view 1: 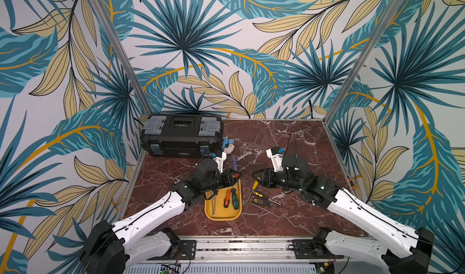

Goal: Put the screwdriver on the desktop into the storage box
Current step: Place the screwdriver in the storage box.

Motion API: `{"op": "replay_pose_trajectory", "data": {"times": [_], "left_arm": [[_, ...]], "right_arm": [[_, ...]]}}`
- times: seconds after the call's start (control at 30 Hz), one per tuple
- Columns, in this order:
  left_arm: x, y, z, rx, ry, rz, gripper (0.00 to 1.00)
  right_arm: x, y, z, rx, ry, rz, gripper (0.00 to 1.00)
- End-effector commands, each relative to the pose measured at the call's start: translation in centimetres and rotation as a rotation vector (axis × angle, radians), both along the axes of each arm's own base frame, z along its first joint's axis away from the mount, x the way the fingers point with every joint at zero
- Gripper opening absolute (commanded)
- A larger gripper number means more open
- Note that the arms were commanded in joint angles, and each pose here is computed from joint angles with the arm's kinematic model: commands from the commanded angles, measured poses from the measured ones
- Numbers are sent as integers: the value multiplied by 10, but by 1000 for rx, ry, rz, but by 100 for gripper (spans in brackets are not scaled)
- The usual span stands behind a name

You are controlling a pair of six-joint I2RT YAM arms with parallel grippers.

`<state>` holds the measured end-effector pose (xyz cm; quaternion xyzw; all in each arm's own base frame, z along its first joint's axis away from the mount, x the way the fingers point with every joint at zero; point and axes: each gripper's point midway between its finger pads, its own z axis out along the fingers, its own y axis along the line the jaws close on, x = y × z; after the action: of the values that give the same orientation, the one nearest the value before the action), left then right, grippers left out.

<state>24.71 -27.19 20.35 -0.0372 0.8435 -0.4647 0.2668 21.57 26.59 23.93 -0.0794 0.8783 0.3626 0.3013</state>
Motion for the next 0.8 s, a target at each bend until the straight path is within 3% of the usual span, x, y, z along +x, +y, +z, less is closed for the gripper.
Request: {"op": "replay_pose_trajectory", "data": {"times": [0.0, 0.13, 0.23, 0.47, 0.77], "left_arm": [[7, 5, 20, 5, -41, 38, 0], [7, 4, 26, -1, -46, 31, 0], [6, 4, 30, -8, -48, 28, 0], [3, 7, 32, -10, -48, 31, 0], [0, 5, 37, -39, -55, 15, 0]], "right_arm": [[-11, 1, -21, -135, -28, 43, 47], [-15, 27, -17, -92, -33, 94, 53], [-18, 49, -14, -83, -35, 145, 51], [-14, 73, -19, -132, -25, 186, 37], [-6, 65, -32, -186, -14, 119, 4]]}}
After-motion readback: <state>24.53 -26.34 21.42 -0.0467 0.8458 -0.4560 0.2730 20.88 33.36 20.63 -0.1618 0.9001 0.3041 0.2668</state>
